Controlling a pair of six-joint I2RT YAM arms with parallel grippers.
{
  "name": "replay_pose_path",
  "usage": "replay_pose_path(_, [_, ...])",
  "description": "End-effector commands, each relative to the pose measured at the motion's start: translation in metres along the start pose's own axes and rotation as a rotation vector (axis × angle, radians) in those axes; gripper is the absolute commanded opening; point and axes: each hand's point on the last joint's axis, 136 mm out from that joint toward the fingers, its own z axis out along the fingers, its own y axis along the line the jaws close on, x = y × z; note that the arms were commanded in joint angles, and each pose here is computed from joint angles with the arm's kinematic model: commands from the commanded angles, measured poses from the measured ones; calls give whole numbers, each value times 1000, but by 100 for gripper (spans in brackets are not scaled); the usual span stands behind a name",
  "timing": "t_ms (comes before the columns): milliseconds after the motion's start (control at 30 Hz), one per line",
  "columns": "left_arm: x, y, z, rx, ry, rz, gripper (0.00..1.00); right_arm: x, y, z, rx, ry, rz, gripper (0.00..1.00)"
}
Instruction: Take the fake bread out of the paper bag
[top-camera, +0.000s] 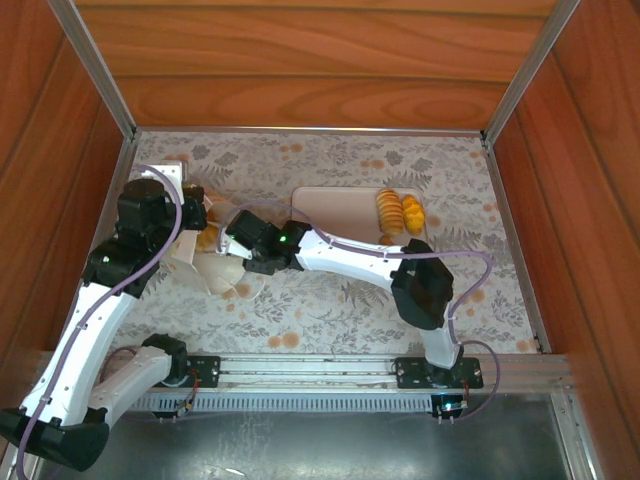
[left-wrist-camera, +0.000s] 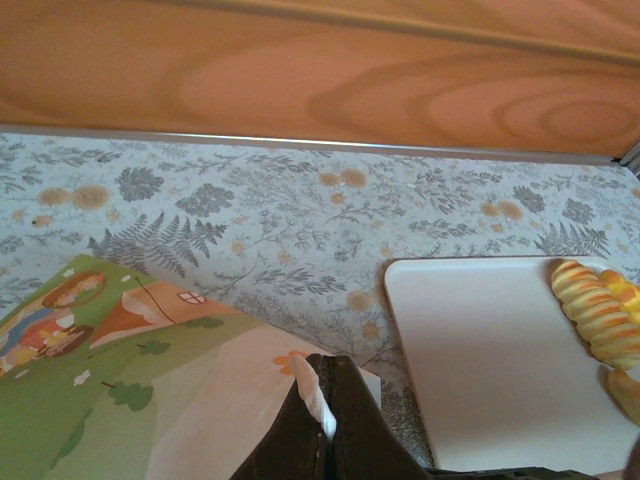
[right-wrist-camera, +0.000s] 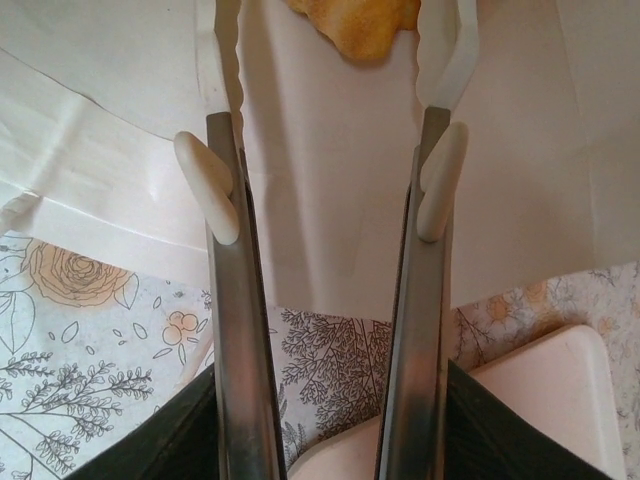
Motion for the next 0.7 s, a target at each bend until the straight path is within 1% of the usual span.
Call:
replay_pose_path(0, [-12,-3,-5,13,-34,-3,0,-2,9,5,-32,17,1,48])
replay_pose_path(133, [-12,-3,-4,11,-32,-4,0,5,9,8,-21,47,-6,47])
replay_pose_path(200, [-12,-3,-3,10,-31,-5,0,8,11,7,-33,60,-9,45])
replay_pose_path(267, [-11,-2,-2,7,-26,-7,0,8,15,3,-63,59,1,38])
replay_pose_path(433, [-8,-2,1,4,-17,-10,0,11,20,-11,-106,51,51,29])
replay_pose_path(533, [-7,0,2,-3,-14,-9,0,12,23,-24,-143,58,111,24])
replay_pose_path(600, [-8,1,3,-9,-15,-8,0,13,23,-38,-187,69,190,24])
replay_pose_path(667, [-8,2,3,-14,-18,-7,0,15,29,-55,-279,87,278,24])
